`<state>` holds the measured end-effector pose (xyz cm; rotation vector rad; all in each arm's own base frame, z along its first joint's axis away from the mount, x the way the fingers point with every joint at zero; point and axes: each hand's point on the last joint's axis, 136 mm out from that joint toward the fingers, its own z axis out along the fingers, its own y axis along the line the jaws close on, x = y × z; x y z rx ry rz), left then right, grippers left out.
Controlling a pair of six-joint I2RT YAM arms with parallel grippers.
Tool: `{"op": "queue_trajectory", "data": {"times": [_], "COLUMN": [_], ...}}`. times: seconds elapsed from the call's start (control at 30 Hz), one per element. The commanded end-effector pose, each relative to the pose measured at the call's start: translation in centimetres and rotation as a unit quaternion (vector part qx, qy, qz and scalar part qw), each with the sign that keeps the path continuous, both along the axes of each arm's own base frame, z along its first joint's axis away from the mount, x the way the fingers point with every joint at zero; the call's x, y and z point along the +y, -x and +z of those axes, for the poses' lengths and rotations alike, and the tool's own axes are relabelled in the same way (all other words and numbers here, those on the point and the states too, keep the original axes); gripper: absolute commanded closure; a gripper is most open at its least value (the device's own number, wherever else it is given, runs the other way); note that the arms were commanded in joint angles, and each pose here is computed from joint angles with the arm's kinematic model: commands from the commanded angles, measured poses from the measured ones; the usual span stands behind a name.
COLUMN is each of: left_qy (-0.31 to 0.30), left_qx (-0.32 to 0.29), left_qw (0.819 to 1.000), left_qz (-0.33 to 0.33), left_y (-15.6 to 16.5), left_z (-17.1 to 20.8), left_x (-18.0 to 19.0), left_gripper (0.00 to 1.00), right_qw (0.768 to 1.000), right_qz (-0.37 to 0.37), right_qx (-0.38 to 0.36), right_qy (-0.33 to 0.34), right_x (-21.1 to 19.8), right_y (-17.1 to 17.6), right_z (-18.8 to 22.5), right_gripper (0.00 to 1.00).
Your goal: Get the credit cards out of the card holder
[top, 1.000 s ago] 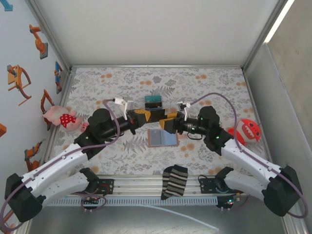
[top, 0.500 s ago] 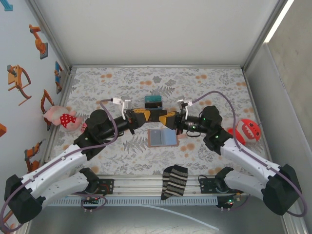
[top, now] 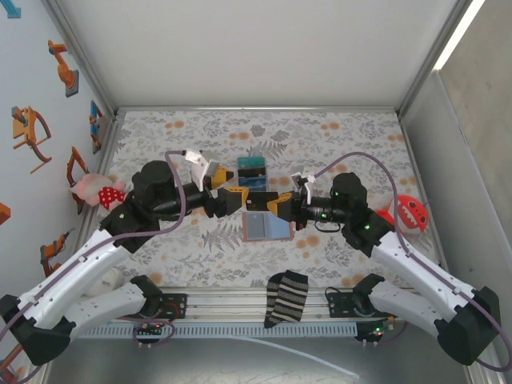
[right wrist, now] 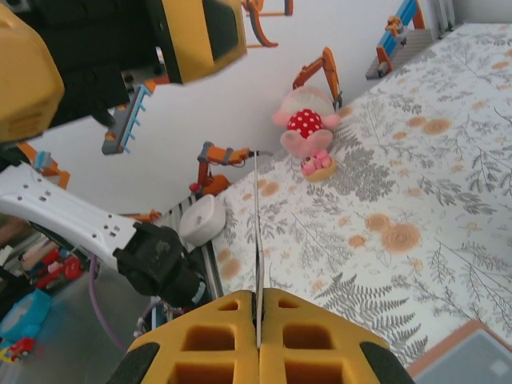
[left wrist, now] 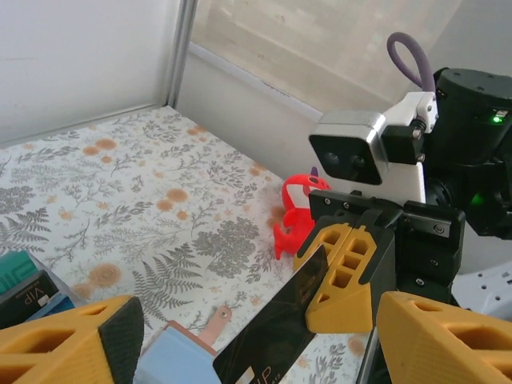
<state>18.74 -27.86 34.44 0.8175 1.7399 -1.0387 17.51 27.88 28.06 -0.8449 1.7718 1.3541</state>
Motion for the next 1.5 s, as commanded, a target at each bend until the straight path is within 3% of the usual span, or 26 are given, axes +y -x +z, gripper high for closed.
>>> {"op": "queue_trajectory", "data": {"times": [0.0, 0.33, 0.43, 0.73, 0.9, 0.97, 1.07, 1.2, 1.27, 1.47], "left_qy": [-0.078, -0.122, -0.124, -0.135, -0.138, -0.138, -0.141, -0.160, -0.175, -0.212], "left_qx": [0.006, 0.043, 0.055, 0.061, 0.066, 0.065, 0.059, 0.037, 0.019, 0.010], "left_qw": [0.995, 0.974, 0.967, 0.961, 0.961, 0.961, 0.962, 0.968, 0.970, 0.975], "left_qz": [-0.064, -0.184, -0.214, -0.232, -0.231, -0.232, -0.225, -0.191, -0.168, -0.067], "left_y": [1.1, 1.8, 2.4, 2.9, 3.1, 3.1, 2.8, 1.1, 0.0, -4.3], "left_z": [-2.7, -5.0, -5.6, -7.1, -7.6, -7.6, -7.5, -7.9, -8.3, -8.8], "left_x": [-0.7, -4.2, -4.6, -4.5, -4.2, -4.2, -4.2, -3.9, -3.6, -2.4], "left_gripper": [0.29, 0.56, 0.60, 0.75, 0.99, 1.00, 1.00, 1.00, 1.00, 1.00], "right_qw": [0.999, 0.998, 0.998, 0.998, 0.998, 0.998, 0.999, 0.998, 0.997, 0.992], "right_qz": [0.024, 0.060, 0.061, 0.061, 0.059, 0.055, 0.034, -0.002, -0.018, -0.076], "right_qx": [-0.014, -0.007, -0.006, -0.010, -0.011, -0.010, -0.012, -0.009, -0.007, -0.005], "right_qy": [0.027, 0.022, 0.022, 0.023, 0.025, 0.027, 0.035, 0.056, 0.069, 0.101], "right_x": [-0.2, 0.2, 0.2, 0.2, 0.2, 0.2, 0.0, -0.5, -0.9, -1.9], "right_y": [0.9, 1.8, 1.9, 1.9, 1.7, 1.5, 0.9, 0.0, -0.5, -2.0], "right_z": [0.0, -0.2, -0.2, -0.2, -0.3, -0.4, -0.6, -1.3, -1.6, -2.4], "right_gripper": [1.00, 1.00, 1.00, 1.00, 1.00, 1.00, 0.91, 0.65, 0.58, 0.50]}}
